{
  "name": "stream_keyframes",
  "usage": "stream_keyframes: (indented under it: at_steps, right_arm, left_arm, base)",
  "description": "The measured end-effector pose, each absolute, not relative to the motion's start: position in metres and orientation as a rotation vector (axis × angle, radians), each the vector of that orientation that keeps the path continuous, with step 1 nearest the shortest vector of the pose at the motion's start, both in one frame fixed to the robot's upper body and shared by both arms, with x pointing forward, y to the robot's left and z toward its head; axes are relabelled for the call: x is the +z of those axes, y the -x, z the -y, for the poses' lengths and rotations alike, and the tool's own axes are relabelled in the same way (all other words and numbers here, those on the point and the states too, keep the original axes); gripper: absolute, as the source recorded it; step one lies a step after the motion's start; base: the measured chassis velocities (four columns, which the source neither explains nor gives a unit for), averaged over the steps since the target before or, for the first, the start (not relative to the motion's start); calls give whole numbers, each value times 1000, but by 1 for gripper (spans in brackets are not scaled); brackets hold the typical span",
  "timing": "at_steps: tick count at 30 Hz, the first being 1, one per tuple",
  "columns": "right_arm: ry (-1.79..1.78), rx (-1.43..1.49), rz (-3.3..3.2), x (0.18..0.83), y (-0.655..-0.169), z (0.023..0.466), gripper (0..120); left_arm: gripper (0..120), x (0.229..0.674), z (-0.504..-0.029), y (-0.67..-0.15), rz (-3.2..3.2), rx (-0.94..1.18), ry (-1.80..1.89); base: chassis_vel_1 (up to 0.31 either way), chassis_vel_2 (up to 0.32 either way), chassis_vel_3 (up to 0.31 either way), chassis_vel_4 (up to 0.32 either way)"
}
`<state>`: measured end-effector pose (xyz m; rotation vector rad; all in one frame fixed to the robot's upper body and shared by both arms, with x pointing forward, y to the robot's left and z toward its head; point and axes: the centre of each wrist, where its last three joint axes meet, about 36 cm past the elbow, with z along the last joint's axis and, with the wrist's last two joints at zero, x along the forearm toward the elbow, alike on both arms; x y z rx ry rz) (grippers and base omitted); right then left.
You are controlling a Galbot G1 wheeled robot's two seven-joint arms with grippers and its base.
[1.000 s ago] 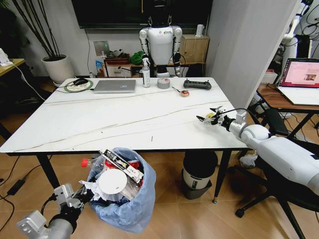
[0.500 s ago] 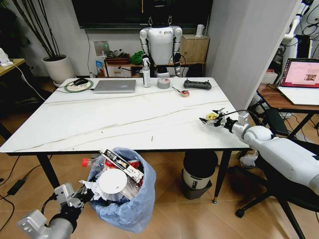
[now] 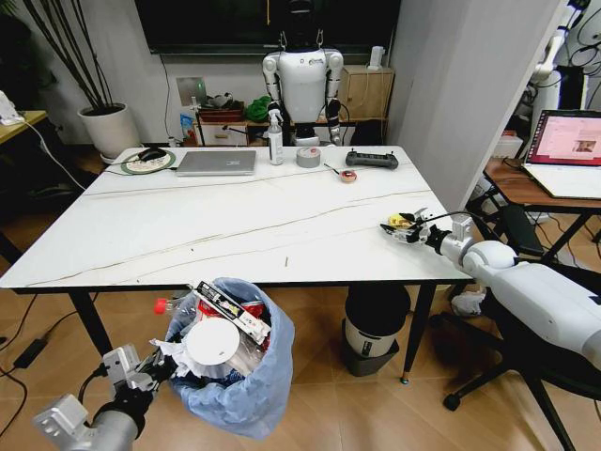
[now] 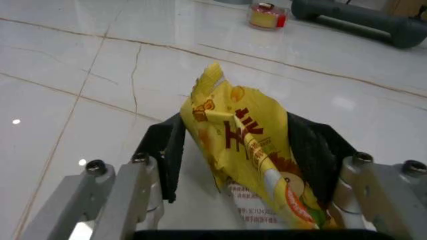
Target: Pick up the trash bin and place the trash from the table into it.
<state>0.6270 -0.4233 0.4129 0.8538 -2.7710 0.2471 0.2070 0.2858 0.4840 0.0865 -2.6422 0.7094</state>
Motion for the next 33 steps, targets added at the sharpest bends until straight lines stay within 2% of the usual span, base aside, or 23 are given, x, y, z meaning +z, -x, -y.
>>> stream_keyframes:
  at_steps: [6, 7, 10, 13, 26, 29, 33]
  right_arm:
    - [-862, 236, 2769, 412, -625, 424, 27]
    - [-864, 234, 2769, 411, -624, 424, 20]
    - [-868, 234, 2770, 411, -623, 425, 14]
    - [-881, 230, 2771, 413, -619, 428, 0]
    - [-947, 191, 2803, 427, -616, 423, 0]
    - [-994, 172, 2813, 435, -613, 415, 0]
    - [-1151, 119, 2830, 460, -601, 382, 0]
  left_arm:
    - [0, 484, -286, -207, 2643, 709, -88]
    - [0, 484, -286, -207, 2642, 709, -88]
    - [0, 484, -286, -207, 2642, 710, -89]
    - [0, 484, -286, -207, 2642, 711, -88]
    - [0, 484, -284, -207, 2641, 713, -83]
    - [0, 484, -284, -206, 2640, 712, -82]
    - [0, 485, -283, -206, 2641, 712, -79]
  base:
    - [0, 0, 0, 0]
    - [0, 0, 0, 0]
    - [0, 0, 0, 0]
    - [0, 0, 0, 0]
    - [0, 0, 0, 0]
    - [0, 0, 0, 0]
    - [0, 0, 0, 0]
